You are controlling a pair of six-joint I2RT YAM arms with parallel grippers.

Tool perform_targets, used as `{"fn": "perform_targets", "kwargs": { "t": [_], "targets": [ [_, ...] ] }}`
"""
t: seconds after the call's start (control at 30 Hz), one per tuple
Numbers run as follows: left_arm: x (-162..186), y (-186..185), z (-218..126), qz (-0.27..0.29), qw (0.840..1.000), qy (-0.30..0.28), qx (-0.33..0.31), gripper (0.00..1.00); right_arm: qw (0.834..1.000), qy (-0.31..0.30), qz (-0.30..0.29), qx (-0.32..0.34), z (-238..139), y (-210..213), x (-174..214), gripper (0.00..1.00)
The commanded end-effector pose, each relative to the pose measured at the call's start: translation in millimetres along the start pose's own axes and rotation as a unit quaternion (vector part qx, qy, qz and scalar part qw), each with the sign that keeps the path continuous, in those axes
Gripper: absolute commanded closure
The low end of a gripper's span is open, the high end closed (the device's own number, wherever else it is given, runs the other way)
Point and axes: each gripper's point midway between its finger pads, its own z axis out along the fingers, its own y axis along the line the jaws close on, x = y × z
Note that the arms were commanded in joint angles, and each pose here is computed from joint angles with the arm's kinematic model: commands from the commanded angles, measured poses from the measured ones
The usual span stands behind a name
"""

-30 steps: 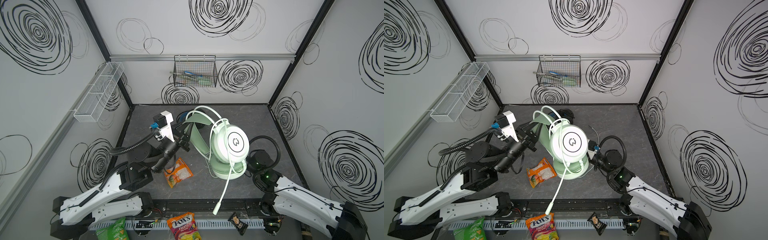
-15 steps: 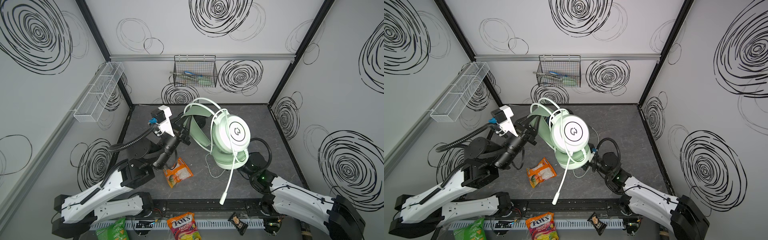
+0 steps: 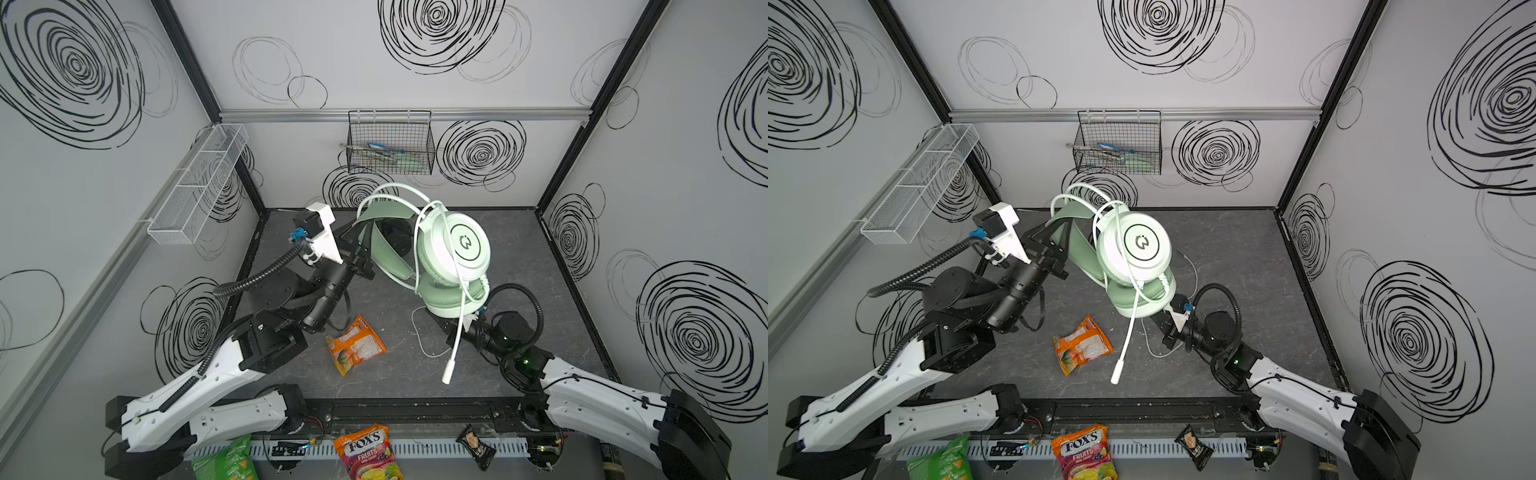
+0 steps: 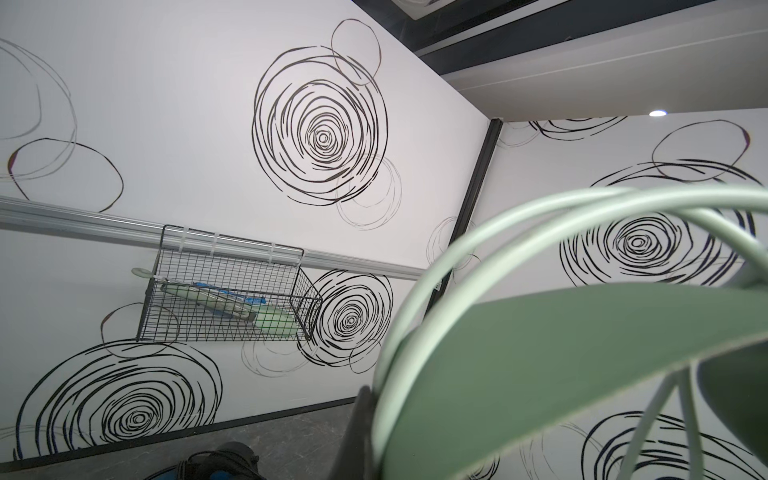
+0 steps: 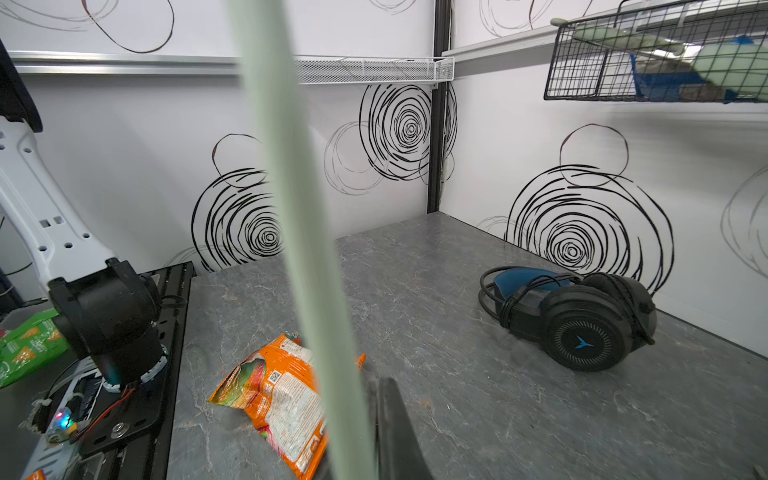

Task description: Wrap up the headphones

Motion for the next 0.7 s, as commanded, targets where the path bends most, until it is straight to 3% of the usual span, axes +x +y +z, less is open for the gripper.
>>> {"fn": "perform_targets", "kwargs": {
  "t": [0.0,0.1,0.3,0.67],
  "targets": [
    [-67,10,-10,-0.066,0.992,-0.101,-0.021,1.0,1.0,-0.005,0.011,0.004,-2,3,3,0.94],
    [-63,30,-8,-0.065,0.989,-0.107,-0.074,1.0,0.999,0.002,0.018,0.032,-1,1,7,1.0],
    [-55,64,-4,-0.066,0.978,-0.127,-0.149,1.0,0.996,0.017,0.039,0.081,-6,-2,23,1.0],
    [-21,101,16,-0.11,0.968,-0.112,-0.194,1.0,0.985,0.064,0.067,0.146,-6,-8,58,1.0]
  ]
}}
